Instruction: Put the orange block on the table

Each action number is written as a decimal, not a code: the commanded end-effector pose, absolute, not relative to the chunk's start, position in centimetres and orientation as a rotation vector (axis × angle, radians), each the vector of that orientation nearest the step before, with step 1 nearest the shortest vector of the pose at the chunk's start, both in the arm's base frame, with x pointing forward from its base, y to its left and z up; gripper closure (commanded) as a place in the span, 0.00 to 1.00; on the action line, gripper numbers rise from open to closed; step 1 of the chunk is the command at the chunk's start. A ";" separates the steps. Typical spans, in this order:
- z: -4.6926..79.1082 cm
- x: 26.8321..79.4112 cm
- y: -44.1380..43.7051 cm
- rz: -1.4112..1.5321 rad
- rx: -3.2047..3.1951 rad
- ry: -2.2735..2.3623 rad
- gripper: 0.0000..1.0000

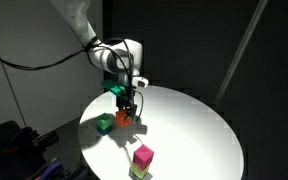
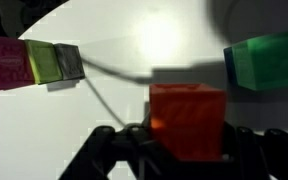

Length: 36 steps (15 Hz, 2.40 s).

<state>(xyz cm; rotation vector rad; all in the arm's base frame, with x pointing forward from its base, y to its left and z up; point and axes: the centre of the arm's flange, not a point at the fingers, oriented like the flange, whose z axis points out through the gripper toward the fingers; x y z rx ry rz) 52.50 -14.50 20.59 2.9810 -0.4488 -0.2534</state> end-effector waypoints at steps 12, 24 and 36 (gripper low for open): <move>19.9 52.6 -16.6 -0.216 3.068 -0.362 0.77; 16.4 53.1 -18.5 -0.239 3.115 -0.330 0.77; 12.8 53.6 -19.1 -0.263 3.112 -0.266 0.77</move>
